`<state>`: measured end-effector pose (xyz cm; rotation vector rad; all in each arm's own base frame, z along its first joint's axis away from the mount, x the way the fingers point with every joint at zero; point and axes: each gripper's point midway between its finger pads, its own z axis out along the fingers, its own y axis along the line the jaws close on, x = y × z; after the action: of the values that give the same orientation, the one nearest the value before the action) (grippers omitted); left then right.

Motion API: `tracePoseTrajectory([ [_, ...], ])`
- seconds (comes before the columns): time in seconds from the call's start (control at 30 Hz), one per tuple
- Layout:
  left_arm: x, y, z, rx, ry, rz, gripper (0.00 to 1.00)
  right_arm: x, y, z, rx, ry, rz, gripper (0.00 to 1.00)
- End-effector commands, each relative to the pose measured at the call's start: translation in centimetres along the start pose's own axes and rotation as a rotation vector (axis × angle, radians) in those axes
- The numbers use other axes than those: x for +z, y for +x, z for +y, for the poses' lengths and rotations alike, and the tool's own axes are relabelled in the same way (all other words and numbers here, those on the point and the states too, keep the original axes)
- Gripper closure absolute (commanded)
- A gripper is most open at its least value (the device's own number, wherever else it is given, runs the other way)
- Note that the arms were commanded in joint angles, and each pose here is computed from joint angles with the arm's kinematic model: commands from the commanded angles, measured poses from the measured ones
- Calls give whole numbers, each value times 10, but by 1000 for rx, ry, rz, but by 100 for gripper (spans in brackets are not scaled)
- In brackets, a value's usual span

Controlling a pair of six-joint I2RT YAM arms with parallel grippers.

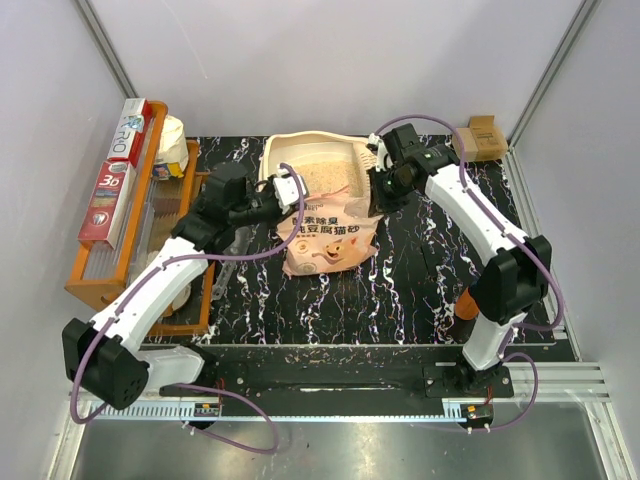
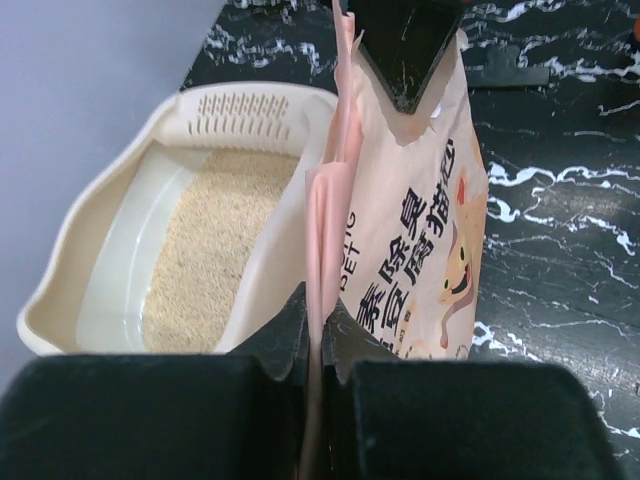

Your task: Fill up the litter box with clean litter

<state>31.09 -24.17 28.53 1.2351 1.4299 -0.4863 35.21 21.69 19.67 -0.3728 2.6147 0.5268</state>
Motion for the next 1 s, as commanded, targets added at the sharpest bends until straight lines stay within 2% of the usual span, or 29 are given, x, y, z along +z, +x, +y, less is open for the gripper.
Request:
tracePoseTrajectory([
  [0.0,-8,-23,37,76,-158,-71,92,7,-3,-2,32,1,-10,78],
  [0.03,-10,-23,37,61,-166,-69,84,7,-4,-1,34,-6,-12,72],
  [0.07,-12,-22,36,40,-173,-66,67,6,-6,2,31,-15,-20,64],
  [0.17,-24,-25,35,-50,-209,-52,38,-7,-20,5,9,-13,-70,55],
  [0.23,-39,-29,34,-120,-256,-48,32,-19,-32,6,-21,-9,-117,52],
  [0.27,-47,-17,36,-170,-309,7,28,-28,-37,5,-31,0,-143,50],
  [0.3,-60,-16,36,-228,-356,14,21,-35,-41,3,-55,10,-160,47],
  [0.37,-78,17,34,-313,-442,131,13,-55,-52,1,-83,27,-214,44],
  [0.4,-88,25,31,-344,-472,160,10,-63,-55,1,-101,34,-236,42],
  [0.47,-106,64,26,-417,-534,296,9,-81,-60,-1,-118,39,-281,39],
  [0.63,-116,135,10,-510,-574,529,4,-104,-66,-11,-149,78,-373,32],
  [0.83,-98,184,32,-547,-588,701,4,-127,-72,-4,-251,59,-439,29],
  [0.87,-92,203,30,-582,-564,768,4,-130,-72,-3,-274,54,-444,28],
  [0.97,-86,227,42,-685,-570,850,6,-137,-63,6,-348,8,-427,26],
])
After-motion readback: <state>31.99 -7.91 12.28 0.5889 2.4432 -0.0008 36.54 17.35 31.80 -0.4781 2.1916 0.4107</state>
